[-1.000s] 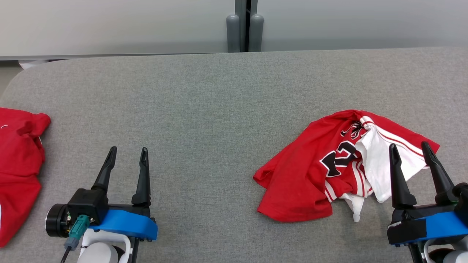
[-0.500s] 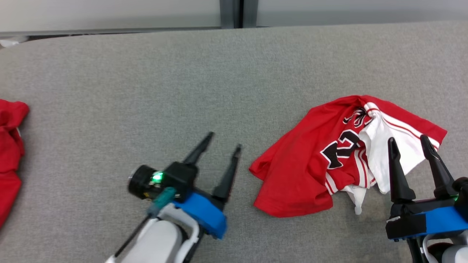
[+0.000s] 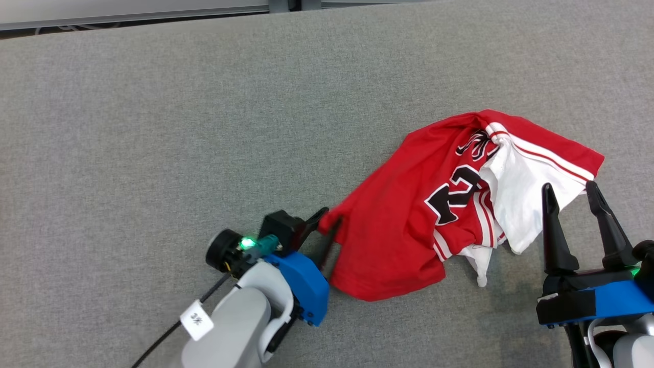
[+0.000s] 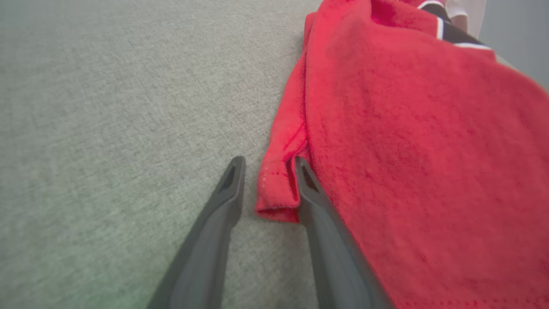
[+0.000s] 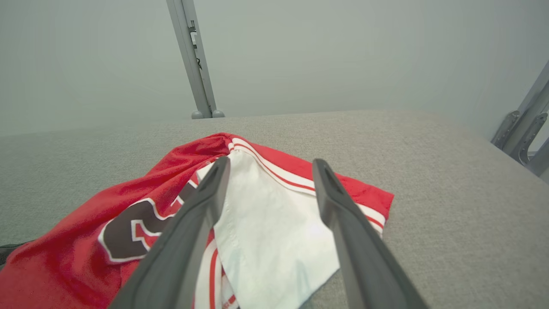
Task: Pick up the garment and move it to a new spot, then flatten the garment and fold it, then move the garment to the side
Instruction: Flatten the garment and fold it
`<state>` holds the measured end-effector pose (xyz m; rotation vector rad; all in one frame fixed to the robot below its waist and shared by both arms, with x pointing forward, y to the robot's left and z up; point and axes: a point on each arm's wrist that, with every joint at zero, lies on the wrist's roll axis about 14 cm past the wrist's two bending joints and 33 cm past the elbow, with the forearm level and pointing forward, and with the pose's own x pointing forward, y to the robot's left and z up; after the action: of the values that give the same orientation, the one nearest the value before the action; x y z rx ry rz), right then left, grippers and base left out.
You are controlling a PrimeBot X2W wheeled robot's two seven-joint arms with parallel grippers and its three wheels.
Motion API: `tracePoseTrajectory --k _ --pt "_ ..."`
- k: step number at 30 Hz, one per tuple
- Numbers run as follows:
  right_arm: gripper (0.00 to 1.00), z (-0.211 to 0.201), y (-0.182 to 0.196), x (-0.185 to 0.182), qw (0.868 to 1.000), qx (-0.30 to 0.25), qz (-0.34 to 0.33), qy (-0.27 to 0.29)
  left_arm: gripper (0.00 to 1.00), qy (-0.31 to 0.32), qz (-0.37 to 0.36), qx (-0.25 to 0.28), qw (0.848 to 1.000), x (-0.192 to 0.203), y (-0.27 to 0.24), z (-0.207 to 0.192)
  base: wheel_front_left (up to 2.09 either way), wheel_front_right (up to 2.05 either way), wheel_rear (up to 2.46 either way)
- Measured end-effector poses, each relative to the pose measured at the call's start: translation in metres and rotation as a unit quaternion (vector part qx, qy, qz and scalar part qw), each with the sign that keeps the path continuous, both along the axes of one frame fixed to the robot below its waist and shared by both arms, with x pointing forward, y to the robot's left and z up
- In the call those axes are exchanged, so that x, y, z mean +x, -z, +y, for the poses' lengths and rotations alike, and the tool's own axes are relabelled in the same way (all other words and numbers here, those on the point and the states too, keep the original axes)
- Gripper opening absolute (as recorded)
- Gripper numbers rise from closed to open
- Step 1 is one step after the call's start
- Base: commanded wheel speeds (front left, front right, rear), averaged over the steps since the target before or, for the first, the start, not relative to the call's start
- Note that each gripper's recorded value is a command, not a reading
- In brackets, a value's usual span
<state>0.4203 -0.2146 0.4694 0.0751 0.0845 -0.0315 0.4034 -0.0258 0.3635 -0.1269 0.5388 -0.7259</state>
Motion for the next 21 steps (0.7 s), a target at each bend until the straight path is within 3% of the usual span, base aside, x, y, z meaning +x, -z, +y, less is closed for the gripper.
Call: tracePoseTrajectory --k 7,15,21 --pt "1.0 -0.005 -0.002 -0.002 1.0 0.002 -0.006 0.009 0.0 -0.052 -0.081 -0.025 0.995 0.039 -0.031 0.02 0.0 0.0 0.0" --pt "1.0 -0.003 -0.013 -0.002 1.0 0.009 -0.022 0.007 0.0 -0.12 -0.204 -0.036 0.971 0.07 -0.101 0.061 0.0 0.0 0.0" --pt "1.0 0.003 -0.016 0.001 1.0 0.014 -0.027 -0.001 0.0 -0.188 -0.217 -0.02 0.958 0.072 -0.119 0.109 0.0 0.0 0.0"
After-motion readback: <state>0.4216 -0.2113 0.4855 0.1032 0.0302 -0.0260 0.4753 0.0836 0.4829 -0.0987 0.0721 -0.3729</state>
